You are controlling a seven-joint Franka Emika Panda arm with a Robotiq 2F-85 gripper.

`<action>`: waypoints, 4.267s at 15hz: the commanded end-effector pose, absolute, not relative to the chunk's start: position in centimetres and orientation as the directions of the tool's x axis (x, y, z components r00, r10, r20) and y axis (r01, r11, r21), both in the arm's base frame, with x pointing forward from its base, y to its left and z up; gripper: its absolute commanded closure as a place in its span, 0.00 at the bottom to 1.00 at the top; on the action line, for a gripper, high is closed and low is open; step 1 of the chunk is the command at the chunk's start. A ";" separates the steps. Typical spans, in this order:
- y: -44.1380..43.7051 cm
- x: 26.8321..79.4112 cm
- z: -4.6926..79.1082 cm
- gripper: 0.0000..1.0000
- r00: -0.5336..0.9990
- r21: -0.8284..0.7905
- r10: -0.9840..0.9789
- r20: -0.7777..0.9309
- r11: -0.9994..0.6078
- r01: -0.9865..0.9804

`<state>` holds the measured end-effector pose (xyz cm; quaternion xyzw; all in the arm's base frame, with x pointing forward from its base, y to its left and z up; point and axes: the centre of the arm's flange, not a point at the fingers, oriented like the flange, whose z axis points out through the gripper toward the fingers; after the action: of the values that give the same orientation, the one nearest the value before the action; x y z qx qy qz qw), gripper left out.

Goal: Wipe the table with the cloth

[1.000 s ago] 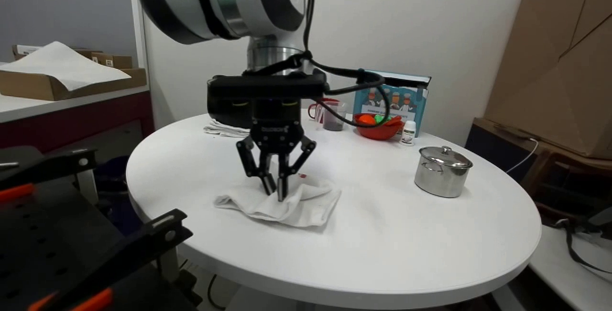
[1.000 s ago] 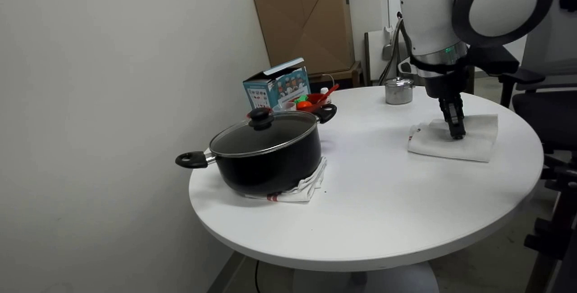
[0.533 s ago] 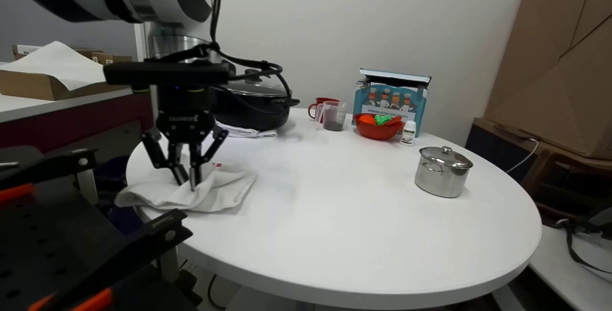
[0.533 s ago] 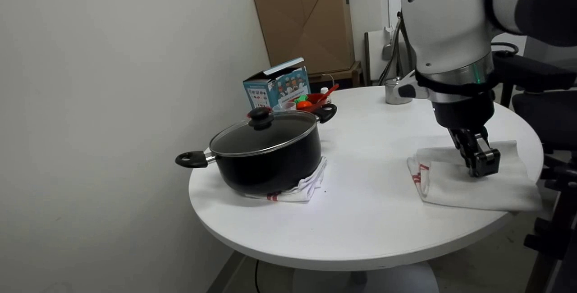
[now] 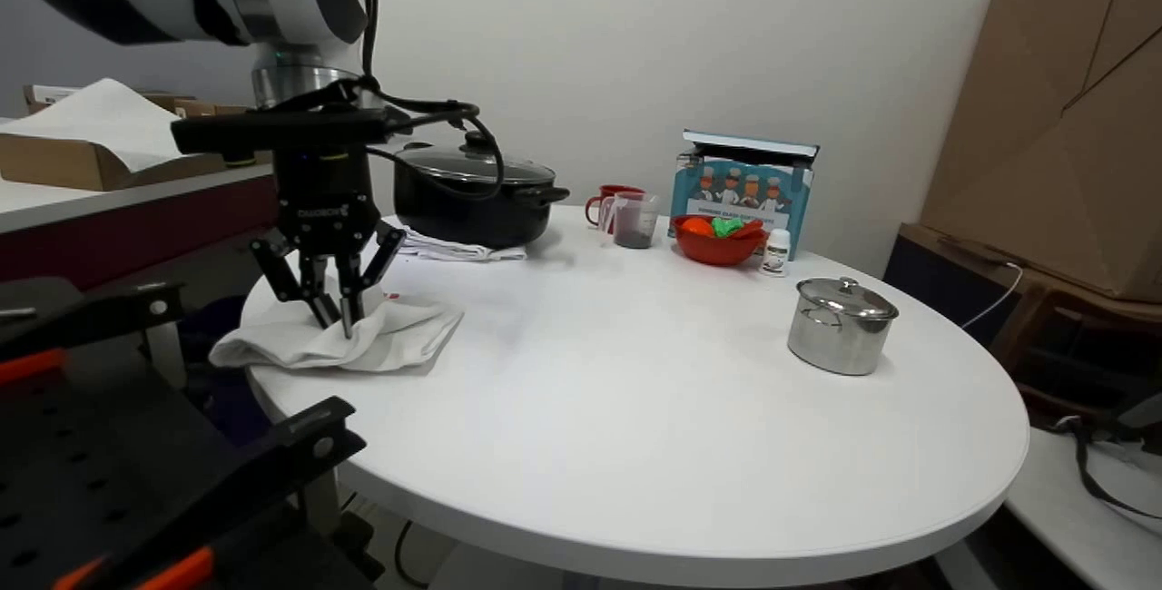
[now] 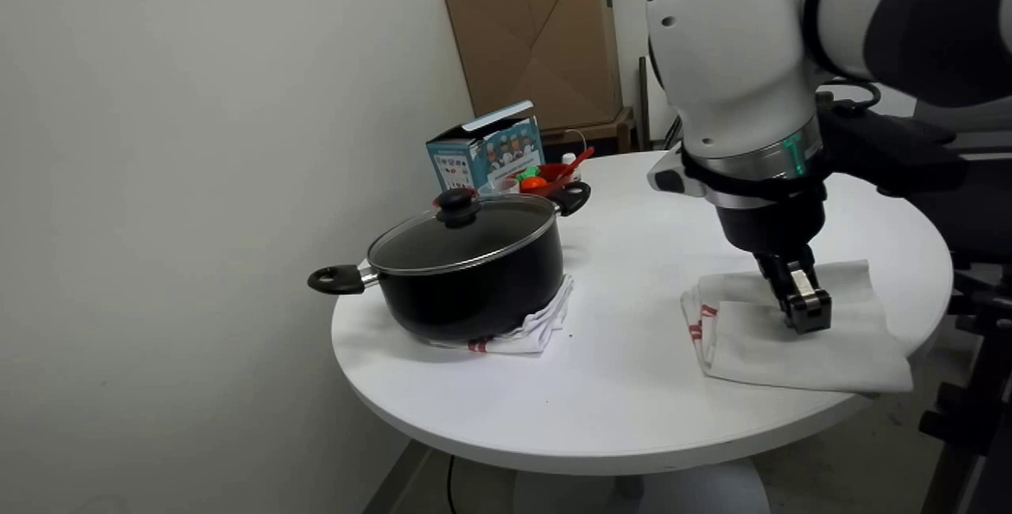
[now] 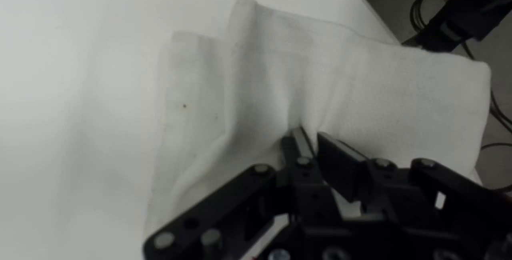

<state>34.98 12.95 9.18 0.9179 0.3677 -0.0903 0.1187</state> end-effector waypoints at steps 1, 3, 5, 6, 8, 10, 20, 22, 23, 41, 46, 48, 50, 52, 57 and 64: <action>13.6 40.1 5.1 0.98 0.762 0.204 0.586 -0.274 -0.739 0.642; 13.7 42.8 4.6 0.98 0.788 0.229 0.550 -0.276 -0.759 0.610; 13.8 45.9 4.1 0.98 0.815 0.249 0.507 -0.280 -0.782 0.572; 13.8 47.3 3.9 0.98 0.828 0.260 0.485 -0.282 -0.792 0.552; 14.1 50.0 3.8 0.98 0.845 0.275 0.451 -0.287 -0.806 0.524; 14.4 52.3 4.0 0.98 0.859 0.287 0.424 -0.288 -0.817 0.500; 1.6 61.3 5.6 0.98 0.953 0.306 0.208 -0.219 -0.913 0.270; -3.5 62.0 6.0 0.98 0.970 0.302 0.135 -0.203 -0.934 0.193; -6.2 62.1 6.2 0.98 0.976 0.300 0.096 -0.197 -0.941 0.153; -14.0 48.8 6.1 0.98 0.937 0.251 0.269 -0.222 -0.913 0.322; -7.4 45.2 6.6 0.98 0.840 0.200 0.483 -0.249 -0.823 0.532; -4.2 43.7 6.7 0.98 0.786 0.175 0.558 -0.264 -0.774 0.608; -0.9 42.0 6.7 0.98 0.724 0.144 0.631 -0.279 -0.718 0.681; 2.4 40.1 6.8 0.98 0.660 0.120 0.695 -0.285 -0.658 0.744; 11.4 35.1 7.0 0.98 0.536 0.079 0.796 -0.282 -0.537 0.840; 23.9 26.5 5.6 0.98 0.402 0.103 0.874 -0.274 -0.388 0.916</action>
<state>30.89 19.10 9.09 0.8391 0.5229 -0.0880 0.1212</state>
